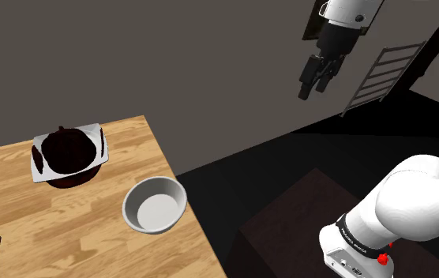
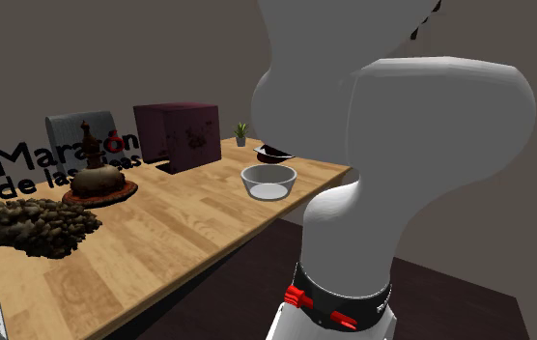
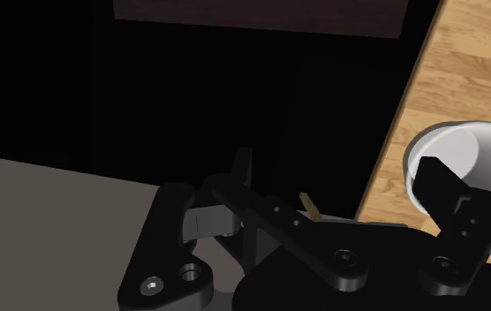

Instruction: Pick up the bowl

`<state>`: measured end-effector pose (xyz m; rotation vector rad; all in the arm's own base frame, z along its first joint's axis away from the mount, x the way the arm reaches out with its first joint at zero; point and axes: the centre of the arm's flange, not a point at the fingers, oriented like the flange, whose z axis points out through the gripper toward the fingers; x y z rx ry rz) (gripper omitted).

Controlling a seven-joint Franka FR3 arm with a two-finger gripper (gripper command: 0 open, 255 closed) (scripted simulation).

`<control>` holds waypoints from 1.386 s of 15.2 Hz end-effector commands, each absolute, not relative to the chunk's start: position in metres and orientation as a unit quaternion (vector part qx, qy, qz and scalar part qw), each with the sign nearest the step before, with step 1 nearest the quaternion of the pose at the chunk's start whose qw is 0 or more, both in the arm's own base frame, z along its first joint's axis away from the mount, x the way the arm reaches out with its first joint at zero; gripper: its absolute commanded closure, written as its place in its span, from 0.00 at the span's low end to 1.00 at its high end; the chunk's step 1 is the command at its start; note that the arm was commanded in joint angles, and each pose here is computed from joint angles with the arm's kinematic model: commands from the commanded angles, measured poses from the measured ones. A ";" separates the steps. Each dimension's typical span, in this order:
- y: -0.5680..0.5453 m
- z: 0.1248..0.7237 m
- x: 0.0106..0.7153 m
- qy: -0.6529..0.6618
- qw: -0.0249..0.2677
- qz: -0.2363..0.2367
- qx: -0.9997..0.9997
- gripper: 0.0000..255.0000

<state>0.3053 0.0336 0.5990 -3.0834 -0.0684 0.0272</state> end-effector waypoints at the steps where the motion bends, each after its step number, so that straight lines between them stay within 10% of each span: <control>1: 0.034 0.599 0.305 -0.022 0.029 0.009 -0.999 0.00; 21: 0.156 0.390 0.389 0.006 0.083 0.000 -0.996 0.00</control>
